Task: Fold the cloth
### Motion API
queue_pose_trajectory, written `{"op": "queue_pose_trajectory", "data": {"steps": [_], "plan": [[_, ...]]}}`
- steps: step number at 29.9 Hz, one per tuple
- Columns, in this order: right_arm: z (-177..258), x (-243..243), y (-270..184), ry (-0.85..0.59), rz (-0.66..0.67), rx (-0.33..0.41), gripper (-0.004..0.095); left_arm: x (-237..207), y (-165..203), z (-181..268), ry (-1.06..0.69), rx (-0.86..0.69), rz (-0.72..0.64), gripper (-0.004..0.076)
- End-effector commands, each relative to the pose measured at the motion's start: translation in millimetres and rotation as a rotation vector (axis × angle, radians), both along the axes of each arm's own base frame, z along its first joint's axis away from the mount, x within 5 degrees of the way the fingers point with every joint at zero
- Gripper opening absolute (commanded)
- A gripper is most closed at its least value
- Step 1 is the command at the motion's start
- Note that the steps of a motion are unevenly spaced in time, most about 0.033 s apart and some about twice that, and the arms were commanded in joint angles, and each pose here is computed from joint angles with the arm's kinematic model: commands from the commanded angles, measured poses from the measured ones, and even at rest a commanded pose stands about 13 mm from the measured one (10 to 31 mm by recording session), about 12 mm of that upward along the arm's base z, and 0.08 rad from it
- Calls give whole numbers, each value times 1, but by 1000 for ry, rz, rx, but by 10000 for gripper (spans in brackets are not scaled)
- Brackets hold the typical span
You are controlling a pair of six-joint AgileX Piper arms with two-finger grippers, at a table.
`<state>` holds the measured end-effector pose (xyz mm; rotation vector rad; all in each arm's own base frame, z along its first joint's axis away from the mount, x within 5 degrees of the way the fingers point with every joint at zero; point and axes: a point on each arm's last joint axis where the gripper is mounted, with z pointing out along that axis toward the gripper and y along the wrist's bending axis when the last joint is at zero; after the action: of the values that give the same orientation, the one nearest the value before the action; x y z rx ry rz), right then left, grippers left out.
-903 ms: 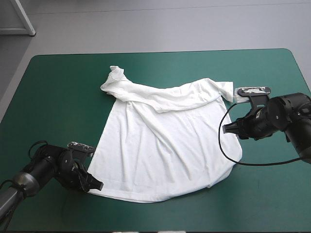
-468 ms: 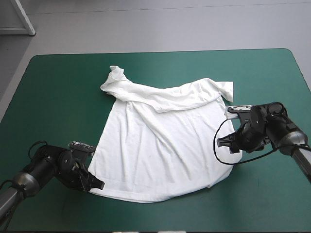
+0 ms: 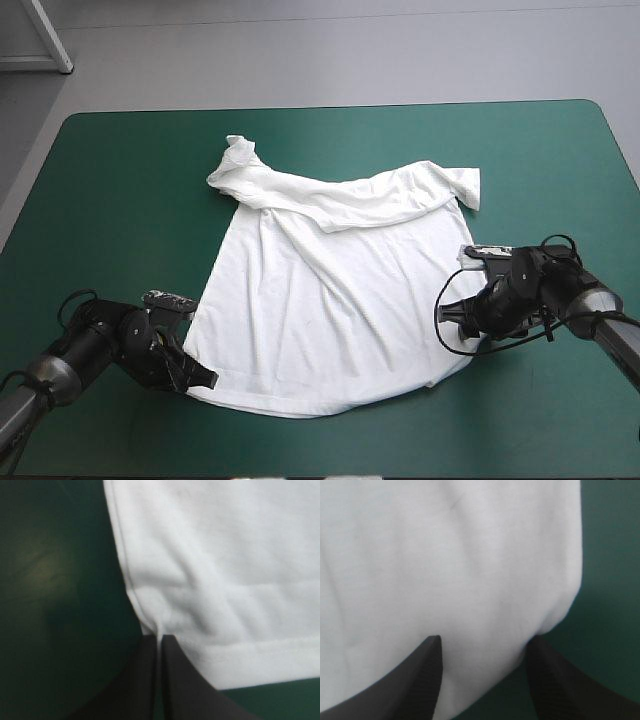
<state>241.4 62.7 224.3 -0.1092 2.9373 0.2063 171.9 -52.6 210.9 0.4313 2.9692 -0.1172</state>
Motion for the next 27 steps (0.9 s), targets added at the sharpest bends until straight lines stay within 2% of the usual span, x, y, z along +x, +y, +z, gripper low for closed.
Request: {"op": "queue_pose_trajectory", "data": {"steps": [1, 7, 9, 11, 14, 20, 27], "plan": [[5, 6, 3, -39, -10, 31, 499, 2, -5, 8, -37, -40, 6, -9], [-20, 15, 6, 63, -20, 24, 497, 2, -5, 8, -40, -39, -26, -9], [-25, 14, 7, 100, -26, 28, 455, 2, -5, 8, -38, -39, -21, -9], [-28, 12, 10, 129, 1, 19, 320, 2, -5, 8, -37, -41, -21, -9], [-28, 8, 17, 142, 55, -13, -11, 3, -6, 9, -41, -48, -13, -9], [-8, 4, 20, 95, 32, -7, -19, 15, -12, 32, -100, -99, -1, -9], [71, -3, 18, -149, 38, 59, -19, 39, -20, 106, -287, -148, -56, -9]]}}
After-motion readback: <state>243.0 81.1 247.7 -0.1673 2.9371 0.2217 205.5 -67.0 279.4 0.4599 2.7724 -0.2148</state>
